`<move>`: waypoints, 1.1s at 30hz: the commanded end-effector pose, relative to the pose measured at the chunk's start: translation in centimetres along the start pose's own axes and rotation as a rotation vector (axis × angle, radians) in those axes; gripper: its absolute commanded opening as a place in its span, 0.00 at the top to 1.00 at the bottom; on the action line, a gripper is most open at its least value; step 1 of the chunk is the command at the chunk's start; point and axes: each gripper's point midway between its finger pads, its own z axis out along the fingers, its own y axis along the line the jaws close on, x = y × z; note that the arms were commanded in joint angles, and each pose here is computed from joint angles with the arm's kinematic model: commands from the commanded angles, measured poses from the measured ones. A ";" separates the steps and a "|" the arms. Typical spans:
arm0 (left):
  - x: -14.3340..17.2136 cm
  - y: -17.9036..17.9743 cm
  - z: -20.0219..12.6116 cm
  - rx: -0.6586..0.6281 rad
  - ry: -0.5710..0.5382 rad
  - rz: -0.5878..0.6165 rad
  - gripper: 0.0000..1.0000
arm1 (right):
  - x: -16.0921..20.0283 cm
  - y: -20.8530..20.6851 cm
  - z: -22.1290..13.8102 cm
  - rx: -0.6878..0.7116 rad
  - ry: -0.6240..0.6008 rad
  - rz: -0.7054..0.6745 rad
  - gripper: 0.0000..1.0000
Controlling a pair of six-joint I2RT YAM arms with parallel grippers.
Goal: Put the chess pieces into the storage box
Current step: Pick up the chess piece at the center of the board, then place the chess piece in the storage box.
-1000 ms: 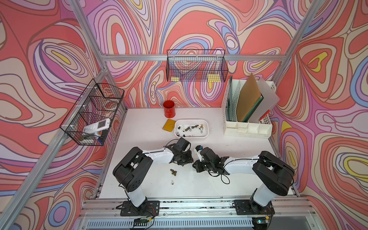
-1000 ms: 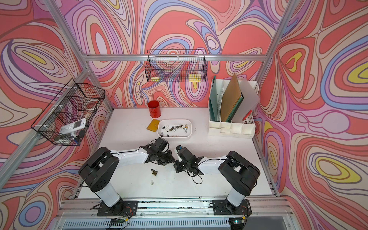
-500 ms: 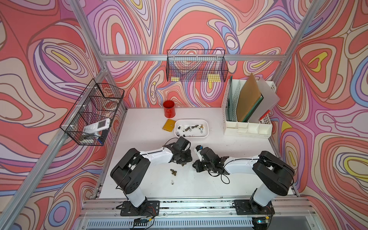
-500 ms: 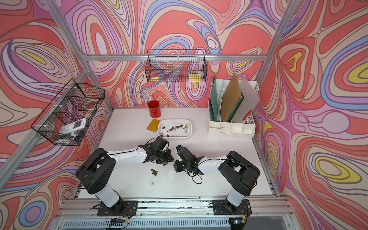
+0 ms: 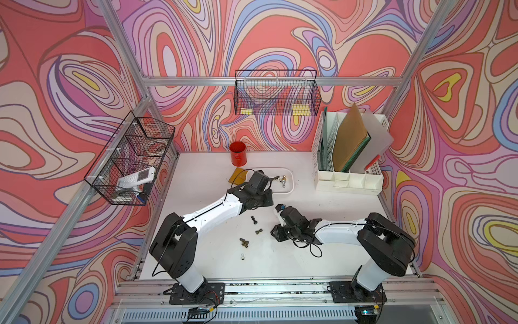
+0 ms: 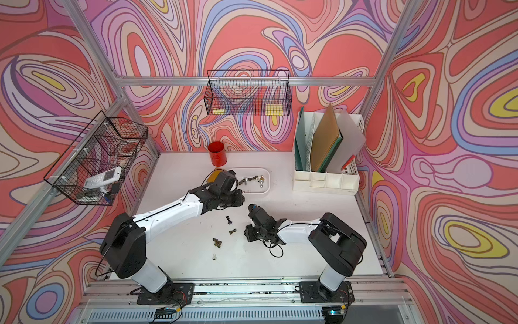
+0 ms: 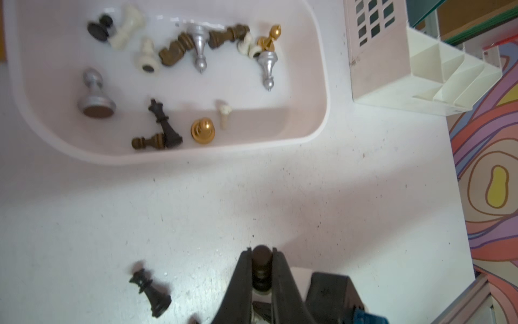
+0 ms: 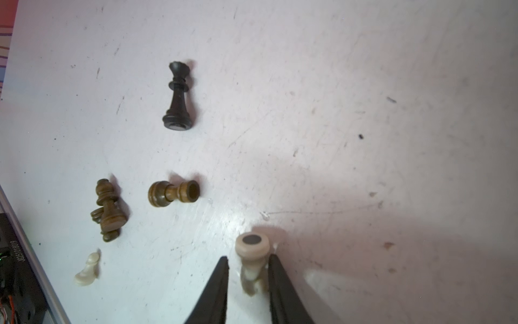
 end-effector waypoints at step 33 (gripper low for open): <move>-13.6 7.0 8.2 -0.231 -0.222 0.036 0.60 | -1.7 -0.4 -3.6 0.124 -0.005 -0.007 0.69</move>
